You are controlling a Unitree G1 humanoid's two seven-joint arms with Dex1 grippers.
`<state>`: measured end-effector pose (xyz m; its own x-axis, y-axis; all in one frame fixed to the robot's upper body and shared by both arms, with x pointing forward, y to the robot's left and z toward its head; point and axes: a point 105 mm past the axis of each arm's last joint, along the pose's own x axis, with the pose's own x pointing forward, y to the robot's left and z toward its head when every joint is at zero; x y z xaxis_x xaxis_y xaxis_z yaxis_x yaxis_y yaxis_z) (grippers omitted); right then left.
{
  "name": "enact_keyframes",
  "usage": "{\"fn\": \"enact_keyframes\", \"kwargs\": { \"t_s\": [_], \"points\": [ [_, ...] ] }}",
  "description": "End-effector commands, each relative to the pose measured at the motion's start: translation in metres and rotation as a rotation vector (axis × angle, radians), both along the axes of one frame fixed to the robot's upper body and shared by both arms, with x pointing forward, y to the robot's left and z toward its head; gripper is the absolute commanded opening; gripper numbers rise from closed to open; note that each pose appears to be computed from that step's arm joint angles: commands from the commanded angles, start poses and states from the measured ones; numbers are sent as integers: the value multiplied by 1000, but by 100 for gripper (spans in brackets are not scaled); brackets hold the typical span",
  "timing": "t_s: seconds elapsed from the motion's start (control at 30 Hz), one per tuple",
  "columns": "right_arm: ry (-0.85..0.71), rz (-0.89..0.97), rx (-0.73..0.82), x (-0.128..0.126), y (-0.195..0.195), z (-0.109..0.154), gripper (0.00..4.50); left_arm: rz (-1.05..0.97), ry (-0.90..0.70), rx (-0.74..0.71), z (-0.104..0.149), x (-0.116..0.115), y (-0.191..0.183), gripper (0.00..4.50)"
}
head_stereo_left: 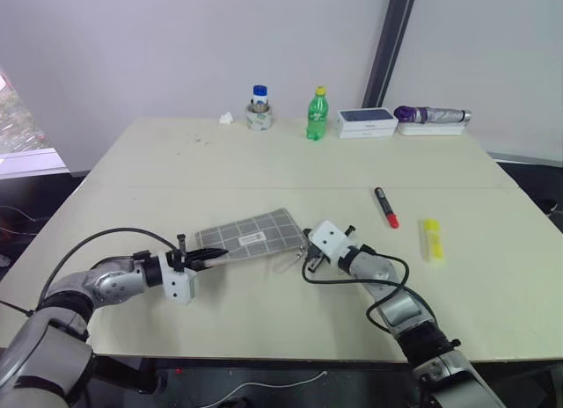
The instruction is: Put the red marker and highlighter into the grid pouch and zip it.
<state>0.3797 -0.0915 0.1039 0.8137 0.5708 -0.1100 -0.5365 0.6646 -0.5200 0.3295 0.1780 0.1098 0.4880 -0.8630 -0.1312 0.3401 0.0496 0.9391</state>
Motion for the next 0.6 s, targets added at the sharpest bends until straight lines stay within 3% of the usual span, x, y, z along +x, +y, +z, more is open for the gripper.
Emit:
{"fn": "enact_keyframes", "kwargs": {
  "t_s": [0.03, 0.27, 0.43, 0.6],
  "points": [
    [-77, -21, 195, 0, -19, 46, 86, 69, 51, -94, 0, 6, 2, 0],
    [-36, -38, 374, -20, -51, 73, 447, 100, 104, -243, 13, 9, 2, 0],
    [112, 33, 472, -46, -32, 62, 447, 86, 25, -317, 32, 10, -6, 0],
    [215, -48, 523, -48, -11, 31, 447, 58, -17, -351, 42, 8, -18, 0]
  ]
}}
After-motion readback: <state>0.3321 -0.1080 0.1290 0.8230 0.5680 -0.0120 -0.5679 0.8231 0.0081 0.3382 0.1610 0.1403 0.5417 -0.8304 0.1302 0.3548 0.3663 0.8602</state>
